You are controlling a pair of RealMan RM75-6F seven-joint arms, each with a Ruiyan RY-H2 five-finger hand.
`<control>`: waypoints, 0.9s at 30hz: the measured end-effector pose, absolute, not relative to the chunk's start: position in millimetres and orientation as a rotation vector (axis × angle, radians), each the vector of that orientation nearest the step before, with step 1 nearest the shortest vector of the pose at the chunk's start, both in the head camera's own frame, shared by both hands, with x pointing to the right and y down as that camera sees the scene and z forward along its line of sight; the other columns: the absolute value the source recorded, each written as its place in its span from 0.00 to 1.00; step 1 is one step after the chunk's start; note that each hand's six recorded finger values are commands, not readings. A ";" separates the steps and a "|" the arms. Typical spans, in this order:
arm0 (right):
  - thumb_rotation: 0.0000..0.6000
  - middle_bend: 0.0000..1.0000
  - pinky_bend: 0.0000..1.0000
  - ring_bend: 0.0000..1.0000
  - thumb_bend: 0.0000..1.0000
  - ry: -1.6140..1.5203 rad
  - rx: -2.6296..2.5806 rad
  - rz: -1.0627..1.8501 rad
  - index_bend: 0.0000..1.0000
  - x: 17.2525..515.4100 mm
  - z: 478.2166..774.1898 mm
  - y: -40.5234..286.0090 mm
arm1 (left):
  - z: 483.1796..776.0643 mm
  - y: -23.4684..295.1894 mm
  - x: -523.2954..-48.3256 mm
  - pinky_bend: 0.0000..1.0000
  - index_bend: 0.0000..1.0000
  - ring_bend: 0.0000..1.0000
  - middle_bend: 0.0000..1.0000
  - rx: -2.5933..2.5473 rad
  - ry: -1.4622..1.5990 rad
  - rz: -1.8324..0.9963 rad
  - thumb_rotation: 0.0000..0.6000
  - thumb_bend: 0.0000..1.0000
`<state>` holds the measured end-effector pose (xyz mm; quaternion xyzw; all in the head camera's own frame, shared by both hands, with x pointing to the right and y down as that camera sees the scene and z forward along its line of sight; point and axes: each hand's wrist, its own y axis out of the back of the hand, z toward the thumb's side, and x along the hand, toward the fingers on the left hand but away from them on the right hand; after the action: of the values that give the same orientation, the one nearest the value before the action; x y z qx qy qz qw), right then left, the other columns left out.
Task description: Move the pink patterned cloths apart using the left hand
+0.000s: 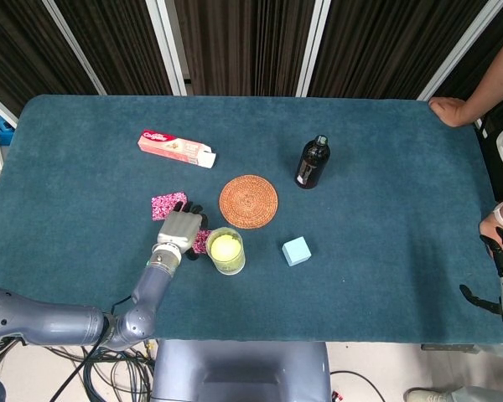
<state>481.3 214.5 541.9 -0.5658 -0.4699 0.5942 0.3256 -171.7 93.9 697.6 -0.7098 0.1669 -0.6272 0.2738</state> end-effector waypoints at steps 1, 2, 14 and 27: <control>1.00 0.01 0.19 0.07 0.18 -1.232 -1.483 1.557 0.13 481.4 541.7 214.5 | 697.4 93.8 -171.8 0.00 0.36 0.00 0.17 -1.907 0.447 -1.688 1.00 0.15; 1.00 0.01 0.19 0.07 0.18 -1.232 -1.482 1.556 0.13 481.4 541.6 214.5 | 697.2 93.6 -172.0 0.00 0.36 0.00 0.17 -1.906 0.447 -1.688 1.00 0.15; 1.00 0.01 0.19 0.07 0.18 -1.238 -1.480 1.559 0.13 482.3 541.0 214.7 | 675.5 72.1 -174.0 0.00 0.37 0.00 0.17 -1.850 0.551 -1.610 1.00 0.15; 1.00 0.01 0.19 0.07 0.18 -1.215 -1.482 1.577 0.13 480.2 546.7 213.6 | 675.4 23.6 -226.6 0.00 0.34 0.00 0.15 -1.804 0.721 -1.785 1.00 0.12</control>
<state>480.2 213.6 546.7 -0.5650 -0.4631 0.6011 0.3240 -226.6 23.6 675.4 -0.6622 0.2648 -0.6552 0.2492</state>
